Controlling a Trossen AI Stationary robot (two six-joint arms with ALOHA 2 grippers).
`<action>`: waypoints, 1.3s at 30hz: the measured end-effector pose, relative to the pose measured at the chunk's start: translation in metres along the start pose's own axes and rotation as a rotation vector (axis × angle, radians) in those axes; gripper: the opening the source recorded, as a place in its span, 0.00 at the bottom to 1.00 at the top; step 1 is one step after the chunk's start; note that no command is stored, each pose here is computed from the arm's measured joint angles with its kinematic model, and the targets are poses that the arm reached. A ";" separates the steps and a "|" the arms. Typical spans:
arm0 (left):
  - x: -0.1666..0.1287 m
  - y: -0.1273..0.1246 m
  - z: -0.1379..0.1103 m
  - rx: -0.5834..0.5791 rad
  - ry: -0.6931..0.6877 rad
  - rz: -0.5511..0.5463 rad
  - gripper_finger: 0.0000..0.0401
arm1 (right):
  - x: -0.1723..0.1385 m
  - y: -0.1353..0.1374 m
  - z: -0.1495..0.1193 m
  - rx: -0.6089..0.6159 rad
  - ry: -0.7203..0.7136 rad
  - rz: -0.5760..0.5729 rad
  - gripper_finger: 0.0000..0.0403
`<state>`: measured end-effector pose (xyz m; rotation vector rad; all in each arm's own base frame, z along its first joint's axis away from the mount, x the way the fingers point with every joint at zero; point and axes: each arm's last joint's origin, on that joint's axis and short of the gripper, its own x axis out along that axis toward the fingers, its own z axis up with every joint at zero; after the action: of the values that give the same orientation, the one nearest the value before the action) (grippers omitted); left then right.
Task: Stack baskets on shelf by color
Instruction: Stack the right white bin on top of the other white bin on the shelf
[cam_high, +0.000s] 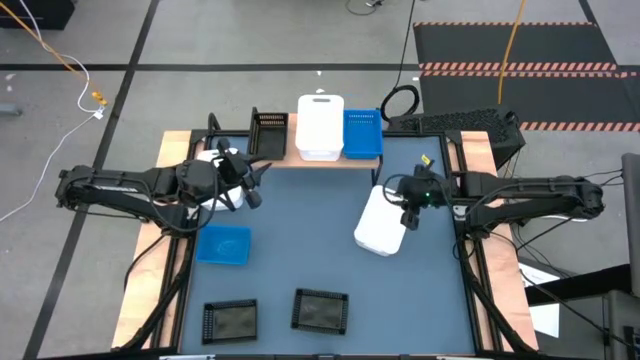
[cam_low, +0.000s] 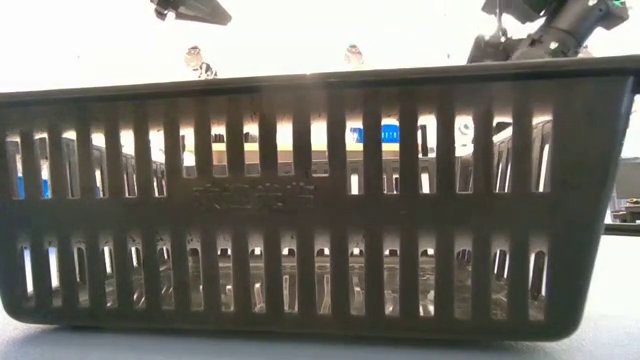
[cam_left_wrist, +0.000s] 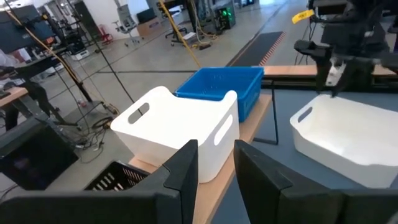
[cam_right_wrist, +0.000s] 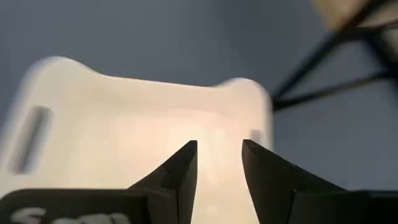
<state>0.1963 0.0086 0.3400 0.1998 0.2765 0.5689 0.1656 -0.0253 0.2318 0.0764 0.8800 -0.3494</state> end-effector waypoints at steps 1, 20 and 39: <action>0.002 -0.001 0.000 -0.003 -0.003 0.003 0.26 | 0.000 -0.001 0.001 -0.010 0.000 -0.031 0.30; 0.123 -0.113 -0.018 0.245 -0.284 -0.659 0.26 | 0.005 0.003 0.005 0.068 -0.002 0.116 0.26; 0.218 -0.207 -0.057 0.384 -0.028 -0.910 0.52 | 0.002 0.002 0.002 0.188 0.021 0.114 0.26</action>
<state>0.4583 -0.0352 0.1881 0.4192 0.4106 -0.3948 0.1688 -0.0241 0.2313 0.3033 0.8576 -0.3246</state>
